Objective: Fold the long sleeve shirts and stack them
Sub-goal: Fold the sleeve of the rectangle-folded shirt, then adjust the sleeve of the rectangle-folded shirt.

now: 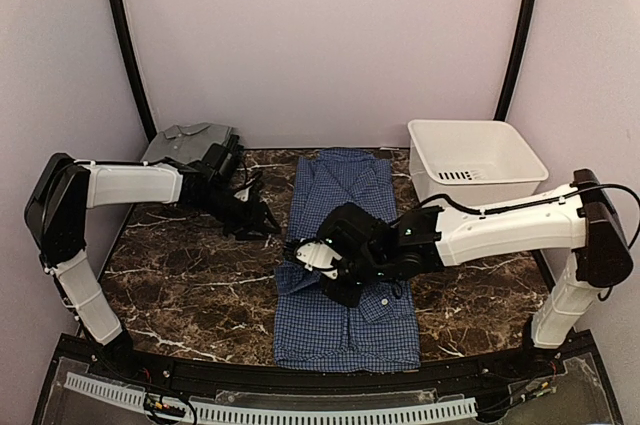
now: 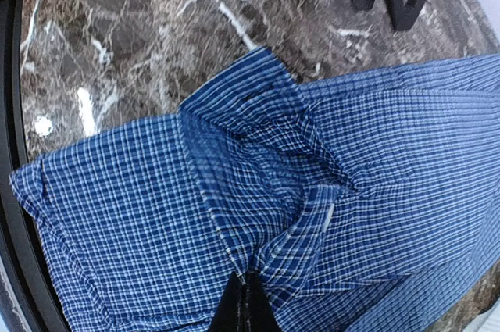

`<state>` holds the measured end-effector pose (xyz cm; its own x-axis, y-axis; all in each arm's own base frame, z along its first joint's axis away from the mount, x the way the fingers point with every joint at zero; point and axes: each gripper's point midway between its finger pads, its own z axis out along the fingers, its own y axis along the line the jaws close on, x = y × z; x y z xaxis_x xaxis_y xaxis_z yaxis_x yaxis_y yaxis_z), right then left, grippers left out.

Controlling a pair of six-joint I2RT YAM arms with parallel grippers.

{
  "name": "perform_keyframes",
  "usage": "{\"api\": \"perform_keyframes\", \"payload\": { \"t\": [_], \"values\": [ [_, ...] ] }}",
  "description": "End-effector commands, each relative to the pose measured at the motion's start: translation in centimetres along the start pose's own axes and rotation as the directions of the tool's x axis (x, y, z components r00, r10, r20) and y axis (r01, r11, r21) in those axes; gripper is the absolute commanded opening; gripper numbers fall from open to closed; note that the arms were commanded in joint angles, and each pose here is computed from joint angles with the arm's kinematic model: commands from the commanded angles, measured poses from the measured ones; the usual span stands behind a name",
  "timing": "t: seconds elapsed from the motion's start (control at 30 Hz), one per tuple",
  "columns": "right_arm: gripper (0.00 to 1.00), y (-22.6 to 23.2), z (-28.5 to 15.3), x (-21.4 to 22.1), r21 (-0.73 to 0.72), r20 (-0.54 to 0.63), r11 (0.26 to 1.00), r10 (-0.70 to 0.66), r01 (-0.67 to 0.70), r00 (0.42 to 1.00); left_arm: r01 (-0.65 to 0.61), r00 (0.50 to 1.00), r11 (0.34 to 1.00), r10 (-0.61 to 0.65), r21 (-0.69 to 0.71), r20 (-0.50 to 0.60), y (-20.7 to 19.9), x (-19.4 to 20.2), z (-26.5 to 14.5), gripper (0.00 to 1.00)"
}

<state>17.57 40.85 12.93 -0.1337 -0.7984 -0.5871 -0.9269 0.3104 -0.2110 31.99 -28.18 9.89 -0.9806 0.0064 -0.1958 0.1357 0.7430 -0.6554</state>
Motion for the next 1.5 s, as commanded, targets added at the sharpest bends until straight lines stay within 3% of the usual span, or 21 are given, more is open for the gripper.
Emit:
{"api": "perform_keyframes", "payload": {
  "t": [0.0,0.13,0.27,0.57,0.97,1.47],
  "values": [
    [0.00,2.1,0.2,0.0,-0.110,0.026,0.993,0.053,-0.049,0.998,0.036,0.999,0.998,-0.037,-0.051,-0.019,1.3,0.9,0.3,0.41],
    [0.32,3.0,-0.1,-0.3,-0.169,0.045,0.978,0.131,-0.122,0.990,0.035,0.999,0.998,-0.036,-0.046,-0.029,1.5,1.6,0.2,0.42],
    [0.51,2.7,-0.4,0.3,-0.196,0.040,0.953,0.243,-0.231,0.969,0.022,0.998,0.999,-0.024,-0.030,-0.059,1.7,3.0,0.1,0.44],
    [0.49,-1.6,0.3,3.4,-0.111,-0.027,0.869,0.482,-0.482,0.876,-0.070,0.983,0.996,0.078,0.056,-0.164,-1.6,7.4,0.9,0.43],
    [0.40,-5.2,0.5,8.2,-0.053,-0.030,0.691,0.720,-0.721,0.693,-0.045,0.957,0.997,0.059,0.057,-0.283,-2.5,12.3,4.1,0.36],
    [0.39,-5.5,0.4,11.1,0.007,-0.038,0.675,0.737,-0.738,0.674,-0.029,0.936,0.999,0.011,-0.045,-0.353,0.2,14.8,5.7,0.38]
  ]
}}
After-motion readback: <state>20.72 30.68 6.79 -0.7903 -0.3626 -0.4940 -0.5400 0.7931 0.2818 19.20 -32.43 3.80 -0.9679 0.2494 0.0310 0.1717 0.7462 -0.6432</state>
